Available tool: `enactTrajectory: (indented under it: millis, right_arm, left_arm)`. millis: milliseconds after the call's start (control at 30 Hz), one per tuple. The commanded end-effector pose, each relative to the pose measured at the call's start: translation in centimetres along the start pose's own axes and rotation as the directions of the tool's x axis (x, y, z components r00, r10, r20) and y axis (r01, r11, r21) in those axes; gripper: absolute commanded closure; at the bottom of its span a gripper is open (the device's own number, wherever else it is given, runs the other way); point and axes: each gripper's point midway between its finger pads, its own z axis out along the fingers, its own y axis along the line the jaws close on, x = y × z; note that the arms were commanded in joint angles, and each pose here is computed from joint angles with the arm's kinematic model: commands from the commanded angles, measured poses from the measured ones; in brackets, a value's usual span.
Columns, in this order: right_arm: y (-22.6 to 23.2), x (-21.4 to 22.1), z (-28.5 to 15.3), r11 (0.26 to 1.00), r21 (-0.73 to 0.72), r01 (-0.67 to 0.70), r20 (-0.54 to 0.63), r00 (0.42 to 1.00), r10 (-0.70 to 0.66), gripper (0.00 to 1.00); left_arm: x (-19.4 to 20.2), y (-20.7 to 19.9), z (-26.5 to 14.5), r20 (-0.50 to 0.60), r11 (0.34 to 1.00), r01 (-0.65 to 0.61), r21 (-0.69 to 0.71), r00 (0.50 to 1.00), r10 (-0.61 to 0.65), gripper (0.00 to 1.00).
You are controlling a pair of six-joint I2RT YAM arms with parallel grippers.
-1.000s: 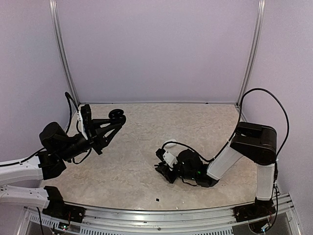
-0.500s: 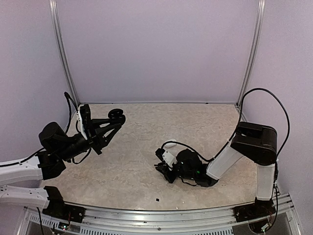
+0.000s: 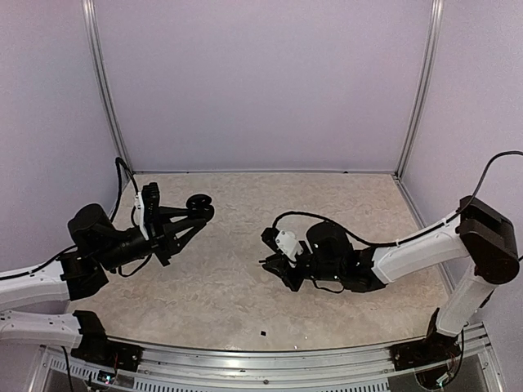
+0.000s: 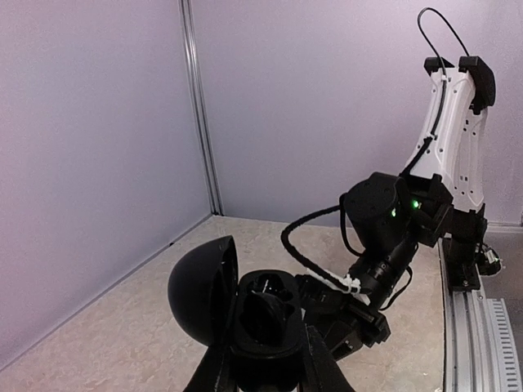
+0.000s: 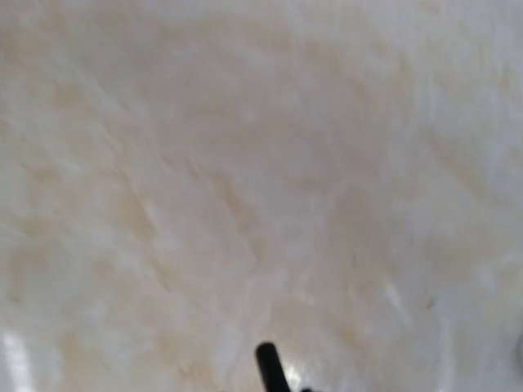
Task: Insert the wireless bluetooth earbuds into the charging case
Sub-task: Pick up the left earbud from the center of the board, then insert the left earbud into the left side groove of the charging case.
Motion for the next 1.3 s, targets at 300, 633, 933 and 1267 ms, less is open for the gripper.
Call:
enactTrajectory:
  millis: [300, 633, 933, 1267]
  right_arm:
    - [4.5, -10.7, -9.2, 0.964, -0.112, 0.241, 0.114, 0.967, -0.229, 0.88]
    - [9.8, -13.3, -12.4, 0.885, -0.124, 0.449, 0.067, 0.893, -0.445, 0.89]
    - [11.8, -15.1, -14.4, 0.841, -0.139, 0.523, 0.083, 0.852, -0.516, 0.90]
    - [12.6, -15.3, -14.2, 0.787, -0.137, 0.602, 0.059, 0.798, -0.600, 0.91]
  left_arm:
    - [0.3, -5.0, 0.0, -0.039, 0.953, -0.036, 0.301, 0.998, 0.050, 1.00]
    - [1.4, -6.7, 0.2, -0.081, 0.917, -0.036, 0.398, 0.994, 0.074, 1.00]
    - [2.6, -8.4, 0.1, -0.120, 0.885, -0.028, 0.465, 0.988, 0.094, 1.00]
    - [3.6, -9.6, 0.5, -0.156, 0.857, -0.006, 0.515, 0.983, 0.100, 1.00]
